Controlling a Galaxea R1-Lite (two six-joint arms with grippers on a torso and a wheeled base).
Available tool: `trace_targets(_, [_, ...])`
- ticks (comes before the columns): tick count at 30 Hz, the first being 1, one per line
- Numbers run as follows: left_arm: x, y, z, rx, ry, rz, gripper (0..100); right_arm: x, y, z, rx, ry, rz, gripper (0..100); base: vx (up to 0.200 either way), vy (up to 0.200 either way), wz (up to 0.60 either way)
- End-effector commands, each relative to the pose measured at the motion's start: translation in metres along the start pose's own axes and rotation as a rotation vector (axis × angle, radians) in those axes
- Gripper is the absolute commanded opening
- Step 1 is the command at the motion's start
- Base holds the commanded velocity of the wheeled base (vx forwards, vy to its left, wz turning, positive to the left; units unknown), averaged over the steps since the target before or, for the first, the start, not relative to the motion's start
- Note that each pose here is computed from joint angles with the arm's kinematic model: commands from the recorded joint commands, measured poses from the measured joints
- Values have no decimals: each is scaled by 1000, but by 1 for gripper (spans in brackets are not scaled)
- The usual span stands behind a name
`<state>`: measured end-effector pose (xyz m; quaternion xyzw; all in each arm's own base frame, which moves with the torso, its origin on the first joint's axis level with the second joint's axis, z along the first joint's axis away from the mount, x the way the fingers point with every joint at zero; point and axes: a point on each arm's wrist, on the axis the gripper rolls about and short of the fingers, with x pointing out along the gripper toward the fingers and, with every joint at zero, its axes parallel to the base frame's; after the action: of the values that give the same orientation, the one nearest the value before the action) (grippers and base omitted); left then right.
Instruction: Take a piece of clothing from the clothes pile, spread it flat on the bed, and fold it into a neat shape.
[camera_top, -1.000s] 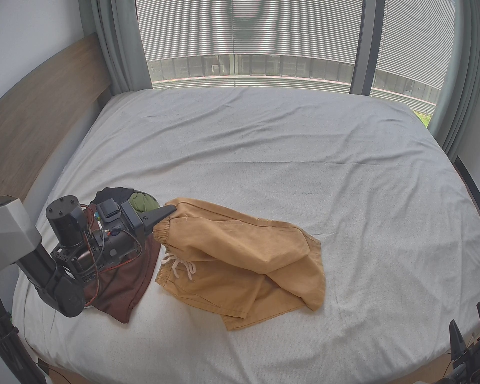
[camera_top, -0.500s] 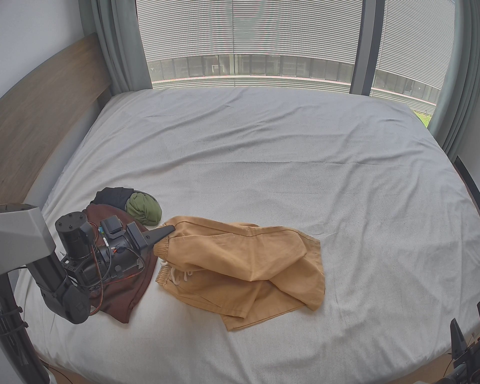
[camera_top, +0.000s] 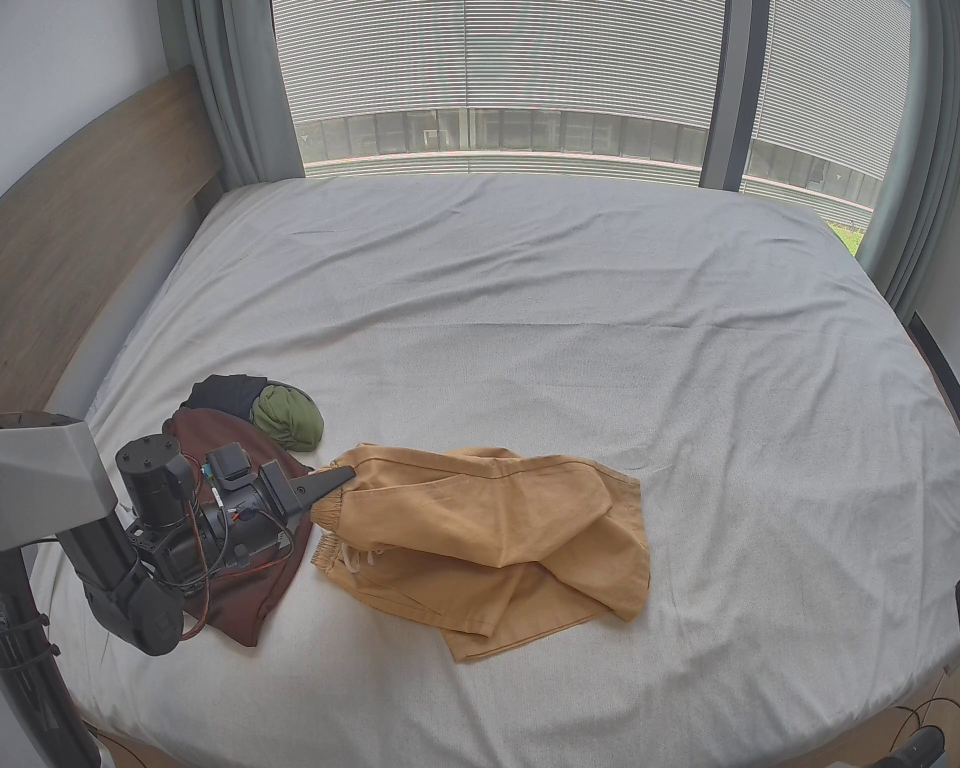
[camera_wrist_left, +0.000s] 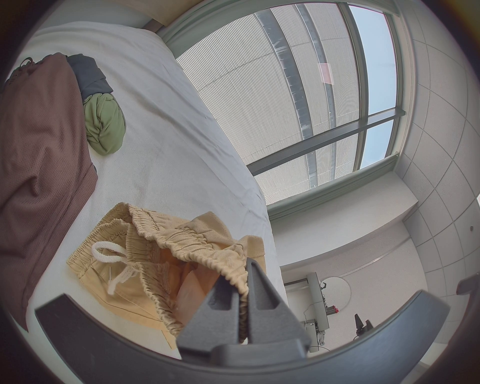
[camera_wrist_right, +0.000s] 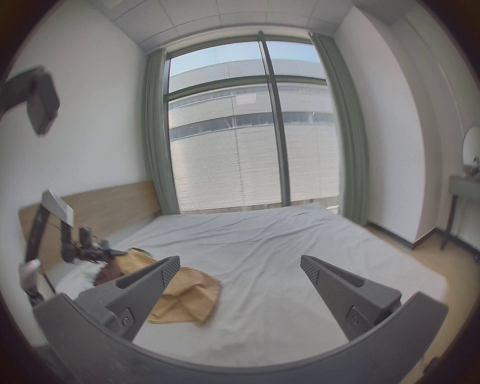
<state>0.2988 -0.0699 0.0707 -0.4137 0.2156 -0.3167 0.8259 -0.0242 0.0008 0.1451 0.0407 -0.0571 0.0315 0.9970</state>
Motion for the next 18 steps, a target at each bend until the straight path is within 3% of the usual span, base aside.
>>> trace_targets(1, [-3,-5,2,23,-14,-13,0,57,8,56,263,195,226,100,0,0,0])
trace_targets(4, [-11,-20,7,49,-34,-41,0,90,12,78,360,251,268,100,0,0,0])
trace_targets(9, [-15,-28,9,68,-42,-63,0,149,15,88,354,243,286,100,0,0,0])
trace_targets(18, [-14,-25,11,82,-14,-86,0,219,19,54,359,306,299,100,0,0,0])
